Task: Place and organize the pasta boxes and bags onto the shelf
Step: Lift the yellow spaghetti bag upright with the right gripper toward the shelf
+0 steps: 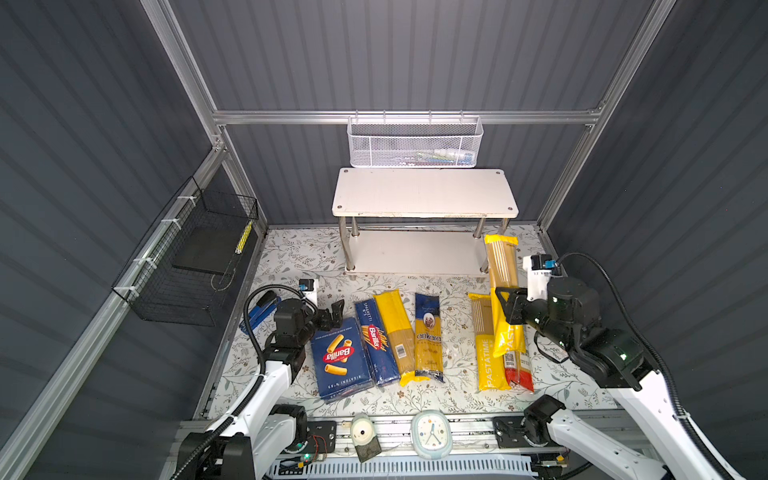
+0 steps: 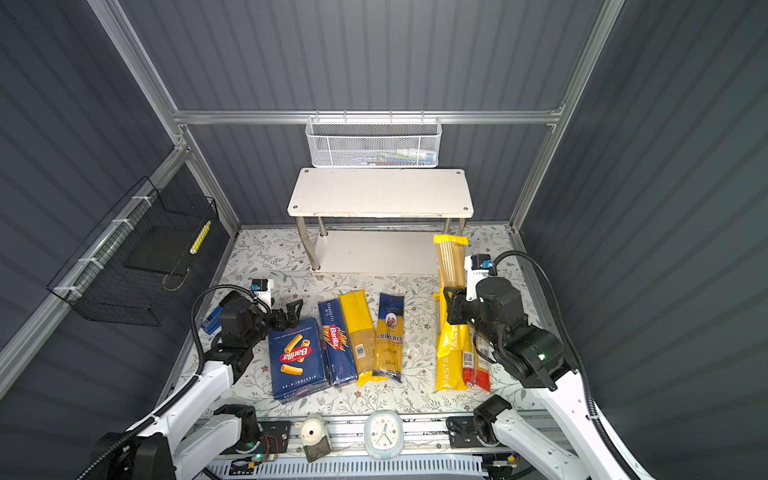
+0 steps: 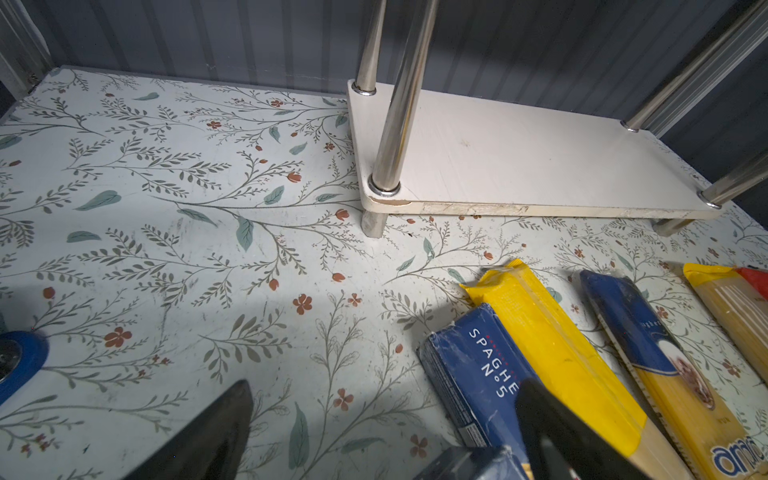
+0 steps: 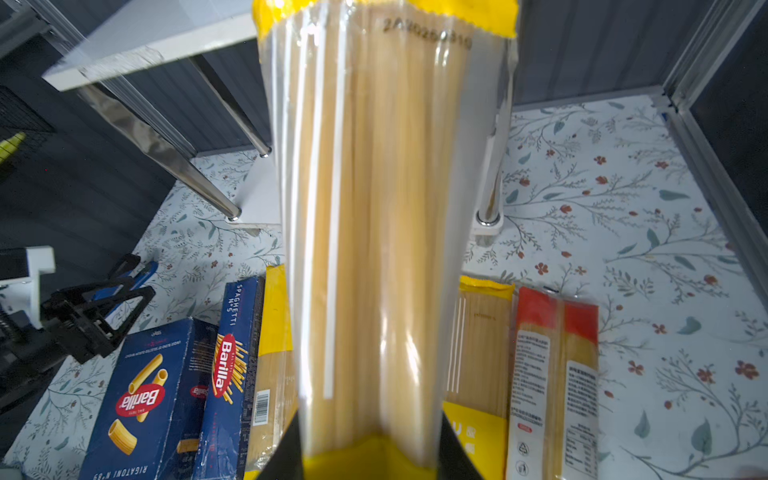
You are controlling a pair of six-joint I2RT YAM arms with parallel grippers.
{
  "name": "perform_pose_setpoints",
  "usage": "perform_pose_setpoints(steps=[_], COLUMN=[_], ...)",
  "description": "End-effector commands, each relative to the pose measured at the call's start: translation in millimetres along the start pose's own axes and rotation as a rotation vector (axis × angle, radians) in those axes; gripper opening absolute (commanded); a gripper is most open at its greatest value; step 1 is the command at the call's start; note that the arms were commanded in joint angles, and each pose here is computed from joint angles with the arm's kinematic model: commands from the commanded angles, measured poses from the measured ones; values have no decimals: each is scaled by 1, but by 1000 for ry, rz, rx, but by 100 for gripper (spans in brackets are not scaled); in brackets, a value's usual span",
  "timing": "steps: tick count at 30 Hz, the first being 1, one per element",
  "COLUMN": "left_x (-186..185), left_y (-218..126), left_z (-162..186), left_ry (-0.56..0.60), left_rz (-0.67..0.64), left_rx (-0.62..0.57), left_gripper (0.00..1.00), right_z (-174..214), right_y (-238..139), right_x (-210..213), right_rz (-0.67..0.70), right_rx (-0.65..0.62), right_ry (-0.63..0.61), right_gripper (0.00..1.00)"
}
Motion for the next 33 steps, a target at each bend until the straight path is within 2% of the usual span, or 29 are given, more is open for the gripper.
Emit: perform_pose_setpoints(steps=[1, 8, 21, 28, 33], left_x=[-4, -4, -3, -4, -4], left_y=[-3, 0, 1, 1, 2], left_z=[0, 1, 0, 0, 0], left_ry=[2, 0, 0, 1, 2], left_rz=[20, 20, 18, 26, 24], left_rx=[-16, -2, -1, 0, 3], left_gripper=[100, 100, 100, 100, 99], right_z=[-47, -80, -143, -169, -190], right_y=[-16, -18, -18, -13, 5], right_x=[16, 21, 16, 14, 9], right_rz=[-59, -40, 9, 4, 19], right_rx=[-147, -202, -307, -349, -341], right_ry=[-38, -78, -49, -52, -61], right_gripper=[0, 0, 0, 0, 0])
Point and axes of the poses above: each gripper's point midway between its finger pads, its own y axis out along the fingers, its own x axis along the line the jaws close on, z = x × y, the point moved 5 cm from there along -y, back along the fingers
